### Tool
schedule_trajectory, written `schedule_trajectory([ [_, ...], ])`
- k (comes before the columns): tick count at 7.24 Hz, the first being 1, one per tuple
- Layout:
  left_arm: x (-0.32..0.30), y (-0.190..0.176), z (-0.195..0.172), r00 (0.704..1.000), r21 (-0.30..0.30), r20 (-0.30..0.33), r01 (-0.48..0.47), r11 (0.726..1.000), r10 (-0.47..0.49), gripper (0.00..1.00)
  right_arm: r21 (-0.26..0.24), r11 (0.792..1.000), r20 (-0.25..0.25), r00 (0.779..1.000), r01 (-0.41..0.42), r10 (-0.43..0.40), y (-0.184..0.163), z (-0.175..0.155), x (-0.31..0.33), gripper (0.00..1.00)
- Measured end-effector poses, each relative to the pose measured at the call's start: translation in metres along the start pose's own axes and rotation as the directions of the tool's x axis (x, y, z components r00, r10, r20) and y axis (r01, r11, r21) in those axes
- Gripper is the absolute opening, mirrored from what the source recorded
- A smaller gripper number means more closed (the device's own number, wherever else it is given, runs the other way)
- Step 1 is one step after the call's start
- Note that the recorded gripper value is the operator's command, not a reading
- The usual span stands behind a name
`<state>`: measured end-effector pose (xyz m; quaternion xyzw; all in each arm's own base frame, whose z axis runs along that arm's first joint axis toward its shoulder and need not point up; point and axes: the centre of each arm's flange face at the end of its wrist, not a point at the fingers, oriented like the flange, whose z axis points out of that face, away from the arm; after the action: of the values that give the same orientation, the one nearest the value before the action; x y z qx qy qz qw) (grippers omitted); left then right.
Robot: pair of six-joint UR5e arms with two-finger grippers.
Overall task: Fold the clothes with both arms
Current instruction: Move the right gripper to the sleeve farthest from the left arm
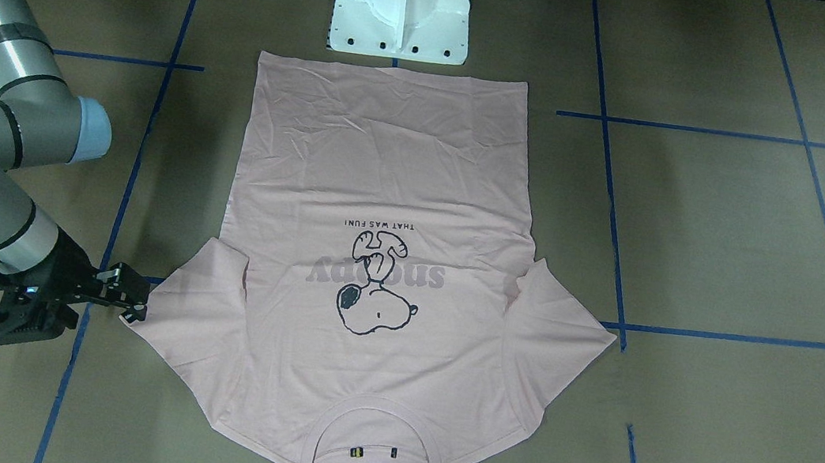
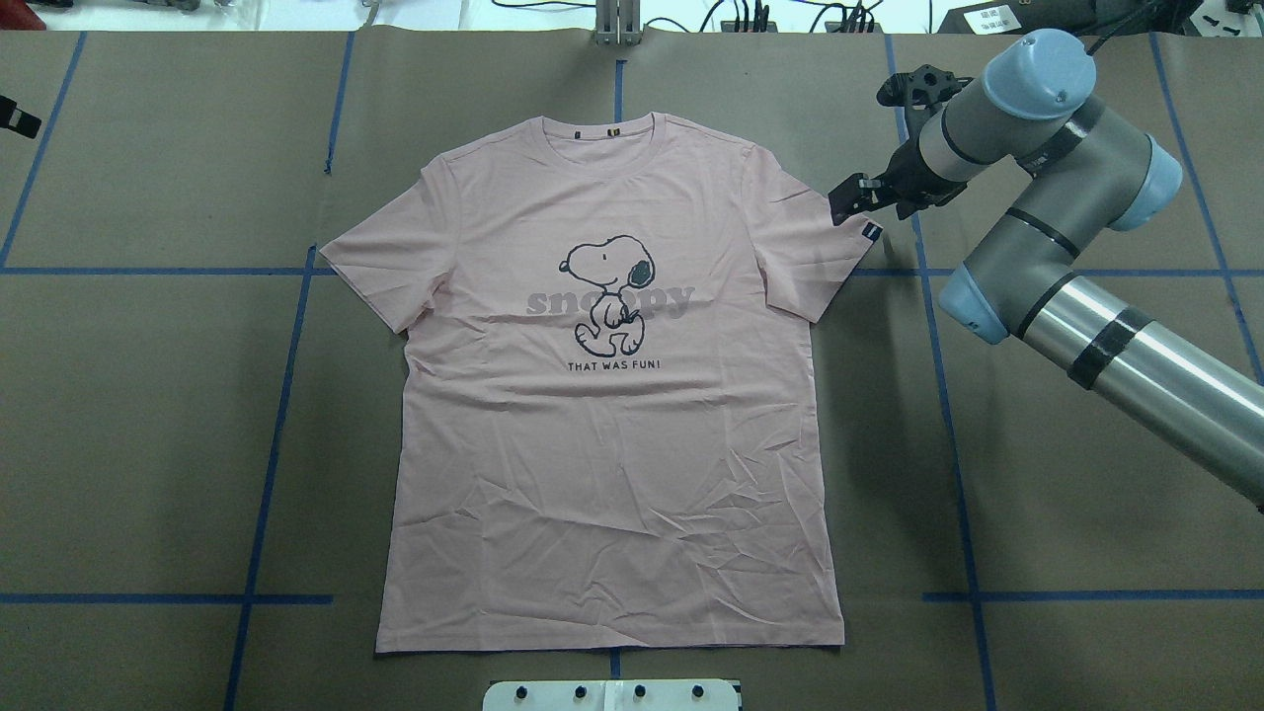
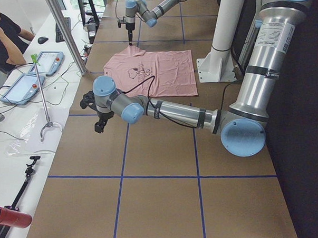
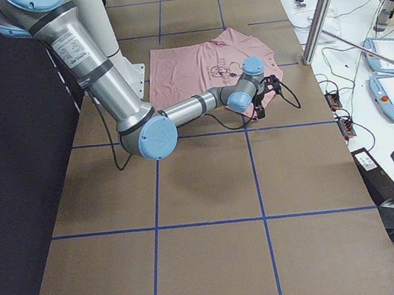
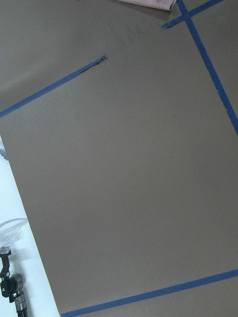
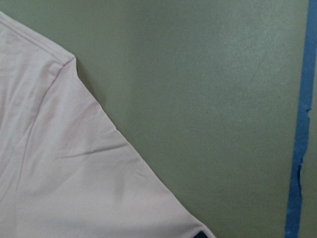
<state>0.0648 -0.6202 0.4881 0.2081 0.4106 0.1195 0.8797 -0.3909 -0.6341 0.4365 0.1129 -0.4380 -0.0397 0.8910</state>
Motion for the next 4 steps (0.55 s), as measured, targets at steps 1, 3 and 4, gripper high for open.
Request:
schedule_trajectory([
  [1,0.003,-0.001,-0.003,1.0,0.005,-0.001,-0.003,1.0,0.003,1.0,-0.001,1.0,-0.016,1.0,0.003,-0.003,0.006,0.008,0.0,0.92],
  [3,0.004,-0.001,-0.005,1.0,0.008,-0.003,-0.005,1.0,0.005,1.0,0.008,1.0,-0.051,0.999,0.006,-0.005,0.009,0.018,0.003,0.77],
  [4,0.004,0.0,-0.005,1.0,0.007,-0.003,-0.004,1.0,0.004,1.0,0.012,1.0,-0.058,0.998,0.007,-0.006,0.008,0.019,0.003,0.54],
])
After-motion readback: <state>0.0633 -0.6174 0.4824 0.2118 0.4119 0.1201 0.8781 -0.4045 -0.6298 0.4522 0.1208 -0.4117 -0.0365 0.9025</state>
